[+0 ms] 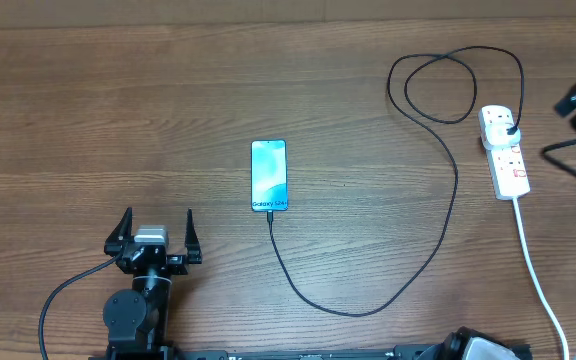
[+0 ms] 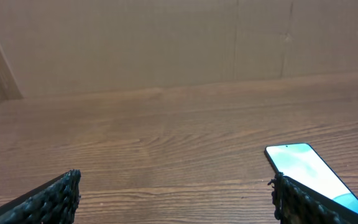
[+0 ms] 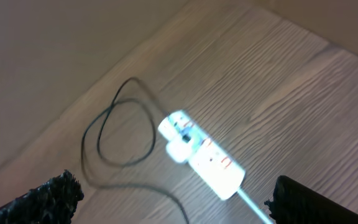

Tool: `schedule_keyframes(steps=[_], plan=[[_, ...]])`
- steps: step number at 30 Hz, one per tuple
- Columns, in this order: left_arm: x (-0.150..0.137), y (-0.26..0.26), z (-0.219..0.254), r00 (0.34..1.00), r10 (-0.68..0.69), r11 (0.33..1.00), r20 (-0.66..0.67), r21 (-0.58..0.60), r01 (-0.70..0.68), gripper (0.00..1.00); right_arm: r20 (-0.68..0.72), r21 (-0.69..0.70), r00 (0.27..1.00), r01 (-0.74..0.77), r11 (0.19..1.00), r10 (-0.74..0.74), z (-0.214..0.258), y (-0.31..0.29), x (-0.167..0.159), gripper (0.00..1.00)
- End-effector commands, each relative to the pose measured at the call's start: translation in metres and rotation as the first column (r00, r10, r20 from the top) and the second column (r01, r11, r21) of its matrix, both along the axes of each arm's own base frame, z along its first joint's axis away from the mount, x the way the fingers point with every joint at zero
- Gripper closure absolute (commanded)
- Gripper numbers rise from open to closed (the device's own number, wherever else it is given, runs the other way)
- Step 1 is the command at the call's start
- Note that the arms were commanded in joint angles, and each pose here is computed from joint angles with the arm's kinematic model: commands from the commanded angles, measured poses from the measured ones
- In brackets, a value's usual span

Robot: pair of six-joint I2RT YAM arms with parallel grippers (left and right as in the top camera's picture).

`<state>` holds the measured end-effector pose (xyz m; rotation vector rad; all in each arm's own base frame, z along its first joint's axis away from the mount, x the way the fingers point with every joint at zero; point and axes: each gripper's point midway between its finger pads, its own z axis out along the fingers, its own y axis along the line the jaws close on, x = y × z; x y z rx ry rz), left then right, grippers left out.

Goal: Plug charger to phone and switch on socket

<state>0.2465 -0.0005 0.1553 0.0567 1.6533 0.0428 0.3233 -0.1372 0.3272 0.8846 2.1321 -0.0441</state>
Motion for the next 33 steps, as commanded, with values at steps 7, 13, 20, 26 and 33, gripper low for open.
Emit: schedule_keyframes(steps=[7,13,20,26,33], plan=[[0.0,0.002,0.0,1.0,0.009,1.0,0.006,0.027,-0.009,0.0,-0.084,0.029,0.982,-0.17,0.985,0.172,-0.044,0.064,-0.012,0.0],[0.0,0.002,0.0,1.0,0.009,1.0,0.006,0.027,-0.009,0.0,-0.174,0.065,0.962,-0.202,0.977,0.21,-0.086,0.079,-0.027,0.0],[0.0,0.002,0.0,1.0,0.009,1.0,0.006,0.027,-0.009,0.01,-0.245,0.093,0.946,-0.196,0.976,0.213,-0.118,0.081,-0.042,0.0],[0.0,0.002,0.0,1.0,0.009,1.0,0.006,0.027,-0.009,0.01,-0.265,0.101,0.94,-0.193,0.976,0.214,-0.128,0.082,-0.048,0.0],[0.0,0.002,0.0,1.0,0.009,1.0,0.006,0.027,-0.009,0.01,-0.248,0.094,0.945,-0.195,0.976,0.213,-0.123,0.082,-0.049,0.0]])
